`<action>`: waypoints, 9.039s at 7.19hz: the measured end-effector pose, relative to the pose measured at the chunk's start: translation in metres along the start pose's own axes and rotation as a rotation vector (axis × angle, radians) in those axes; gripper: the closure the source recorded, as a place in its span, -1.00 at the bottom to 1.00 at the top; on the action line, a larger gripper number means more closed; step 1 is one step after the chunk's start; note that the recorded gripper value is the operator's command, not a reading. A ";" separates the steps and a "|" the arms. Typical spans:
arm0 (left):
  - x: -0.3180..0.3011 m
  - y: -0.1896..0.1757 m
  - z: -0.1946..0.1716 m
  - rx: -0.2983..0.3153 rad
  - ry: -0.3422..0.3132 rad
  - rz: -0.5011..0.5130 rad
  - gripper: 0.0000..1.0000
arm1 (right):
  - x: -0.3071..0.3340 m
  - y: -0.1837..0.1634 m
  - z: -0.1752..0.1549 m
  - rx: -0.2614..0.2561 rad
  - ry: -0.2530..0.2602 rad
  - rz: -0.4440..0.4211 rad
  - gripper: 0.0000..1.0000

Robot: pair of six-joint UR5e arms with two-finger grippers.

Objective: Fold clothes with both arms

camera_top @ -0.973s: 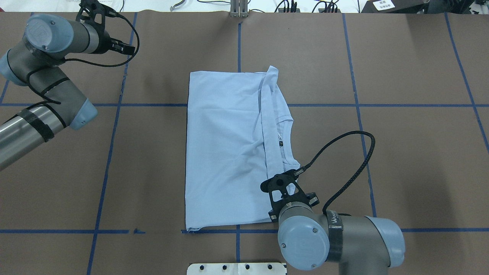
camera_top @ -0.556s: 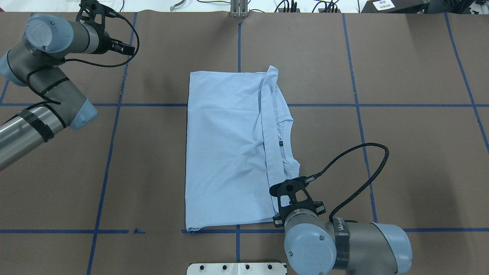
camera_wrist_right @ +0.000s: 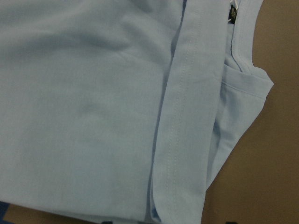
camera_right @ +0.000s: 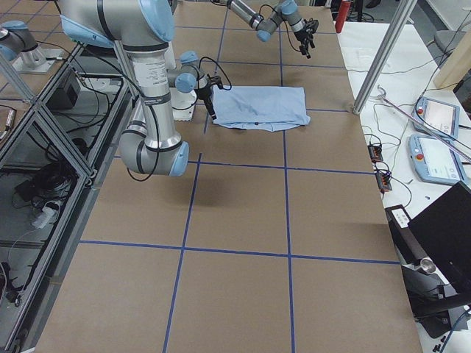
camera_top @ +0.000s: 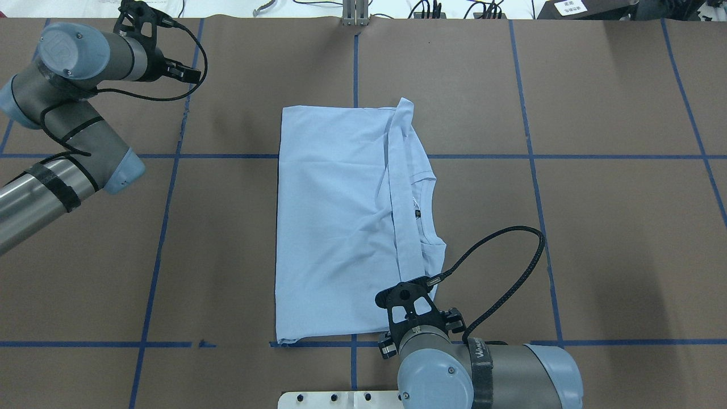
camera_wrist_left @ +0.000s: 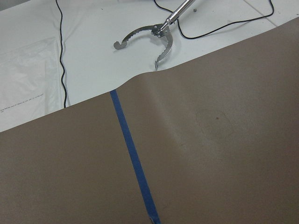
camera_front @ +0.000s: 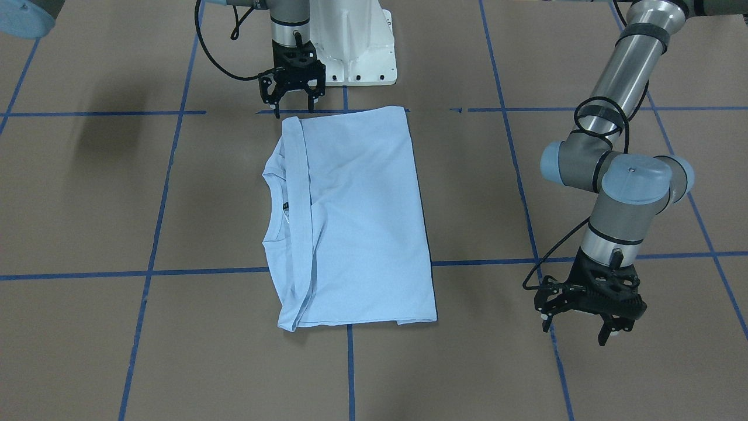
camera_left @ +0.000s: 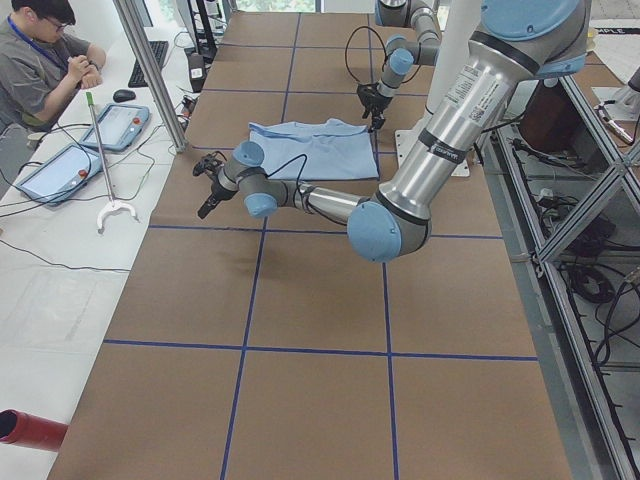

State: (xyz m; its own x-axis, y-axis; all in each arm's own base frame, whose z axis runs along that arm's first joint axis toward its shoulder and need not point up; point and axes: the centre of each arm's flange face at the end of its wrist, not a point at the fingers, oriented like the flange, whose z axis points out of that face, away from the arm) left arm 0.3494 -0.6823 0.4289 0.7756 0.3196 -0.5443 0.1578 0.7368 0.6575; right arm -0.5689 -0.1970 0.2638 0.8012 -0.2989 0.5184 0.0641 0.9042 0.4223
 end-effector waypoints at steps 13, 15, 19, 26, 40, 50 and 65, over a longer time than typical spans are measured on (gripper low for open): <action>0.005 0.001 0.000 0.000 0.006 0.004 -1.00 | 0.021 -0.025 0.007 0.038 0.038 -0.009 1.00; 0.009 0.003 0.001 -0.002 0.011 -0.002 -1.00 | 0.058 -0.017 0.010 0.033 0.070 0.053 1.00; 0.010 0.003 0.001 -0.003 0.011 -0.011 -1.00 | 0.069 0.054 0.022 0.042 0.104 0.378 -0.34; 0.073 -0.008 -0.050 -0.014 0.179 -0.201 -1.00 | 0.083 -0.045 -0.007 0.162 -0.169 0.472 -1.00; 0.399 0.297 -0.242 -0.450 0.245 -0.745 -0.43 | 0.114 -0.088 -0.011 0.233 -0.306 0.864 -1.00; 0.411 0.300 -0.240 -0.434 0.248 -0.745 1.00 | 0.112 -0.083 0.000 0.228 -0.291 0.898 -0.83; 0.410 0.293 -0.240 -0.419 0.255 -0.744 1.00 | 0.010 0.029 0.018 0.044 -0.037 0.976 -0.25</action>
State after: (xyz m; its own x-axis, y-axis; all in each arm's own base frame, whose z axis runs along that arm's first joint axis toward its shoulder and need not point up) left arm 0.5674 -0.1924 0.2735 0.3935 -0.2424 -0.8868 0.2914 0.9477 -0.1298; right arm -0.5702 -0.1790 0.2945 0.4710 0.5652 0.6773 -0.6402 0.7472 -0.1784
